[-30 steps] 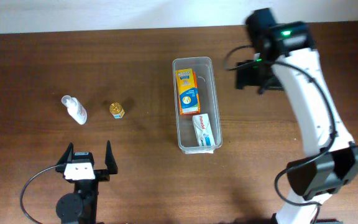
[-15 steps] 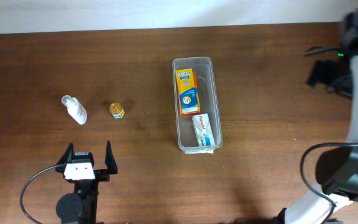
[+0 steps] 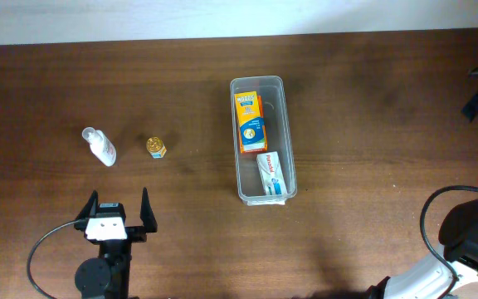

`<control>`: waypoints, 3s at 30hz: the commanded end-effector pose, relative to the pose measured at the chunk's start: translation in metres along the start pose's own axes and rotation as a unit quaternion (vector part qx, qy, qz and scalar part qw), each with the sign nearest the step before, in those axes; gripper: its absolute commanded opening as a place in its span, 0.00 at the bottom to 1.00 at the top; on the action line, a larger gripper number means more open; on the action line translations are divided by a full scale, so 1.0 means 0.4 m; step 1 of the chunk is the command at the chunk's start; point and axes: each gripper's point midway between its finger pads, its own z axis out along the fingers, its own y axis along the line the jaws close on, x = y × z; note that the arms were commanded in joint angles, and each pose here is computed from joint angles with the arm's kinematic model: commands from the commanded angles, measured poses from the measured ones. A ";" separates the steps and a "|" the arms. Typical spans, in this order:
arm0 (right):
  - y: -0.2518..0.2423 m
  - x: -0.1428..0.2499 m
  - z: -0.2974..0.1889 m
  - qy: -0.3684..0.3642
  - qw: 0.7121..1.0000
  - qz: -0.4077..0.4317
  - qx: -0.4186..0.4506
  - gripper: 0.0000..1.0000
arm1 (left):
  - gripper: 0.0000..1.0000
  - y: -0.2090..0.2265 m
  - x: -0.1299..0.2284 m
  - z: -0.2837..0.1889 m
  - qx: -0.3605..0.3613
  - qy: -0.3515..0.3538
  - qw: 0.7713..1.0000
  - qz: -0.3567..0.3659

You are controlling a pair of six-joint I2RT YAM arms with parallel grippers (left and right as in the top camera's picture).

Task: Pack container
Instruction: 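Raise the right gripper and retract it to the right, then move the left gripper forward toward the white squeeze bottle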

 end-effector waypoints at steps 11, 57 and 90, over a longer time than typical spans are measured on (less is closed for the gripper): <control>0.007 -0.005 0.001 -0.005 1.000 0.008 -0.008 0.98 | 0.99 -0.001 0.003 0.000 0.001 0.001 1.000 0.006; 0.006 -0.005 0.001 -0.005 1.000 0.008 -0.008 0.98 | 0.99 -0.077 -0.527 -0.014 0.118 0.177 0.977 -0.023; 0.007 -0.005 0.001 -0.005 1.000 0.008 -0.008 0.98 | 0.99 0.152 -0.245 0.370 -0.044 0.534 0.843 -0.033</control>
